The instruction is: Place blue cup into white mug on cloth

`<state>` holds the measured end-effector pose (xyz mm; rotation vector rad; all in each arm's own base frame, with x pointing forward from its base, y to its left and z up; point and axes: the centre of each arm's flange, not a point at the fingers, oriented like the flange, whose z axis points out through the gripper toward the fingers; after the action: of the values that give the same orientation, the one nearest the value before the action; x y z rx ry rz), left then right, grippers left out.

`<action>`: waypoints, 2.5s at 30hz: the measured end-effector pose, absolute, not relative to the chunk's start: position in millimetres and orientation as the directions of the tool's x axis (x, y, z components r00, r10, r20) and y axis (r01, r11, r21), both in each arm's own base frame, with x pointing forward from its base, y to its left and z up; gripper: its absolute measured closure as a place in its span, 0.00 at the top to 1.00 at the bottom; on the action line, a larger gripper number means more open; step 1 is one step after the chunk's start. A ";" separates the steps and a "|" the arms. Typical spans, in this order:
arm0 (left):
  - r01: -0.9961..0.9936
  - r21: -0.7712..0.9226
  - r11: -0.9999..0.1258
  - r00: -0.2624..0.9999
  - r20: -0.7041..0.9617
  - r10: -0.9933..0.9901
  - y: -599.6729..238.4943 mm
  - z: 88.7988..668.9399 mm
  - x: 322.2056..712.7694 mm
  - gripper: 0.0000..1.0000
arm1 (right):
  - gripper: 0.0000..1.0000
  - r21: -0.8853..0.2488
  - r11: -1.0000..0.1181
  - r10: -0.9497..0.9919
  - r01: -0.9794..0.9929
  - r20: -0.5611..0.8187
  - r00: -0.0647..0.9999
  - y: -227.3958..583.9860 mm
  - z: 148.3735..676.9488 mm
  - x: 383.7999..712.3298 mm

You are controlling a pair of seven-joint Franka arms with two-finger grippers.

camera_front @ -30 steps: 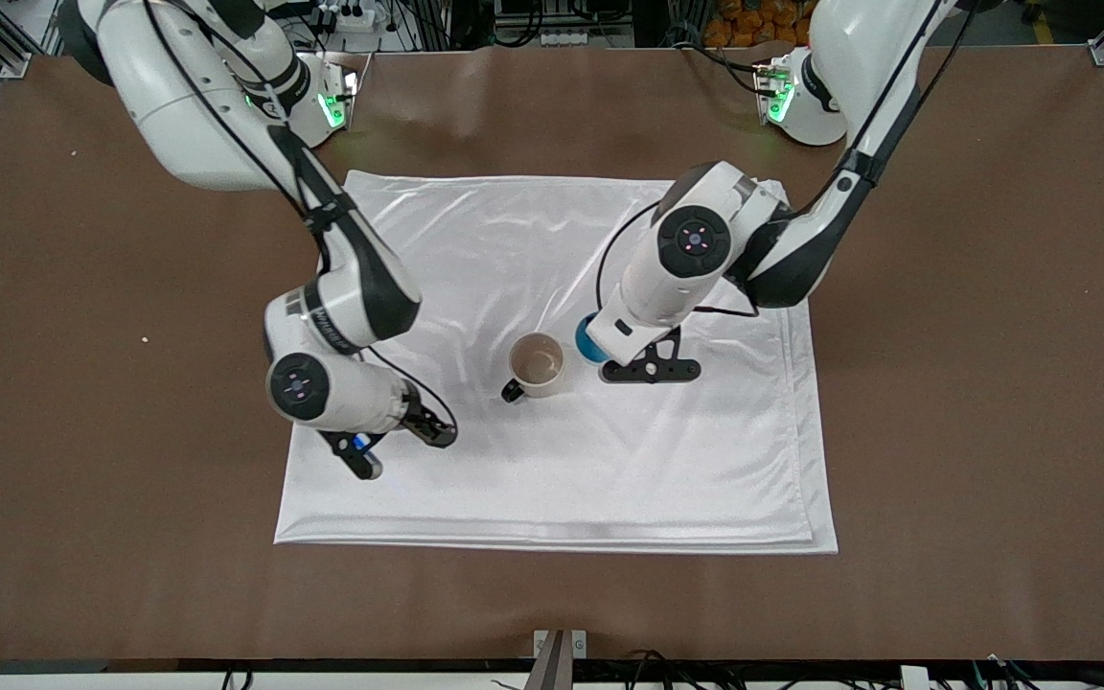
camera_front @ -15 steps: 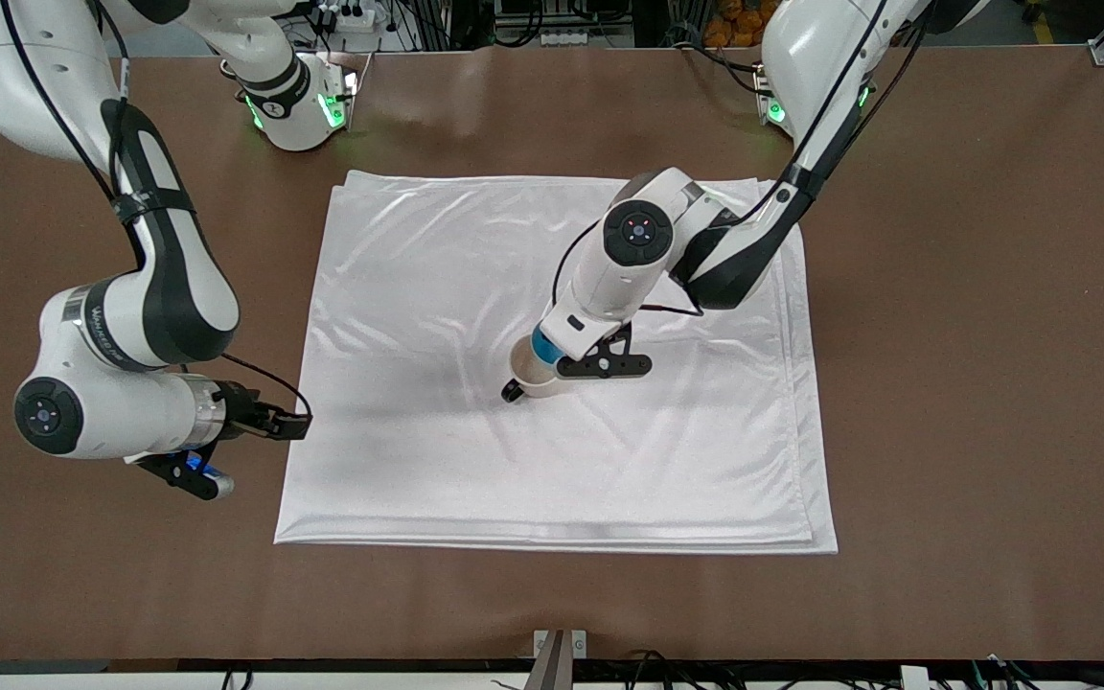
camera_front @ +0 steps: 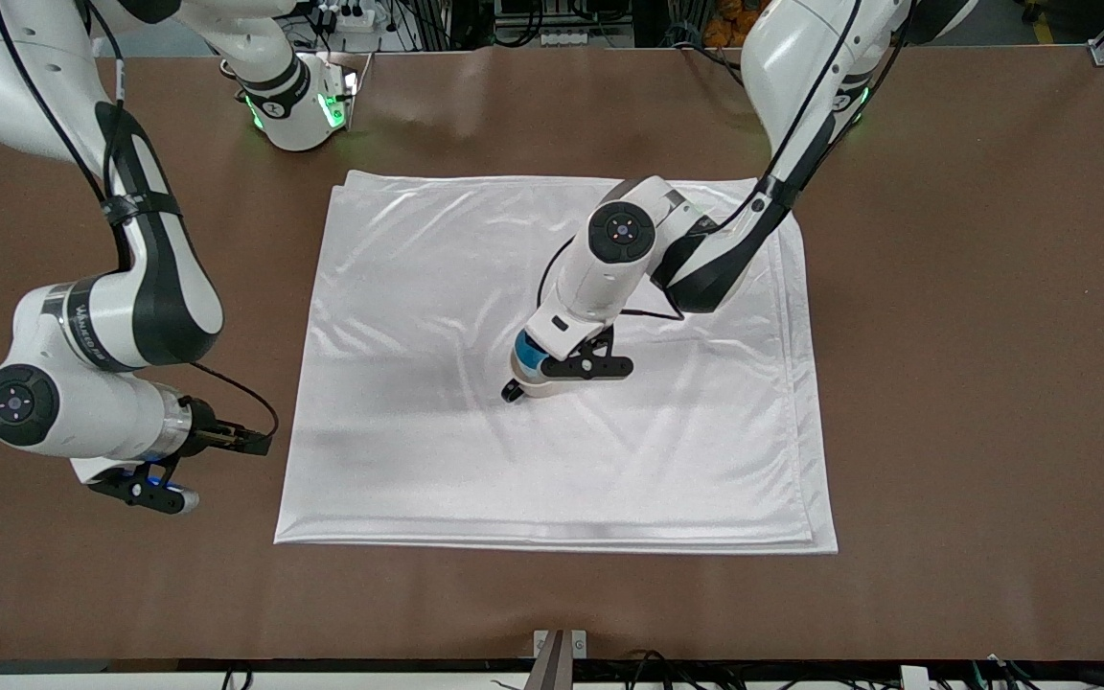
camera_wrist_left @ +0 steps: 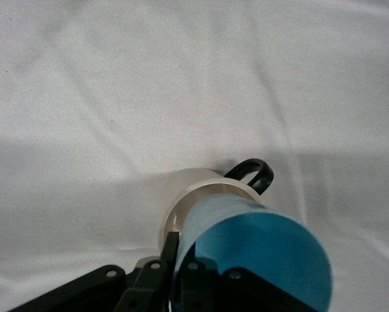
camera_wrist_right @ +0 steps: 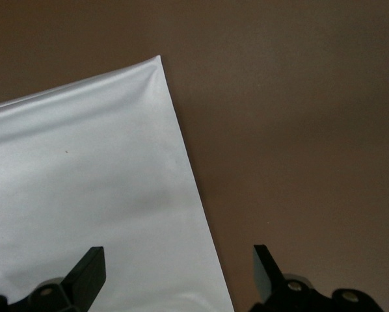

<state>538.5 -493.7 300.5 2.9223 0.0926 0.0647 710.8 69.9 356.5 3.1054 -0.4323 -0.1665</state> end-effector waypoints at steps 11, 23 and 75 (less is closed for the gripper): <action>0.051 0.211 -0.976 0.998 0.032 0.059 -499.5 282.8 534.2 0.05 | 1.00 0.022 -0.974 -0.224 -0.223 -0.080 0.971 34.7 379.1 705.3; 0.041 0.208 -0.977 0.997 0.053 0.053 -505.0 284.4 533.3 0.57 | 1.00 0.054 -0.978 -0.204 -0.199 -0.115 0.972 24.3 391.6 663.2; 0.079 -0.031 -0.996 0.994 0.081 0.076 -124.4 617.2 570.6 1.00 | 1.00 0.028 -0.990 -0.141 -0.139 -0.046 0.989 21.4 619.9 520.6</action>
<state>570.6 -124.4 617.2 3.1709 0.1232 0.1272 520.6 21.4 619.9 3.1088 -0.2189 -0.0753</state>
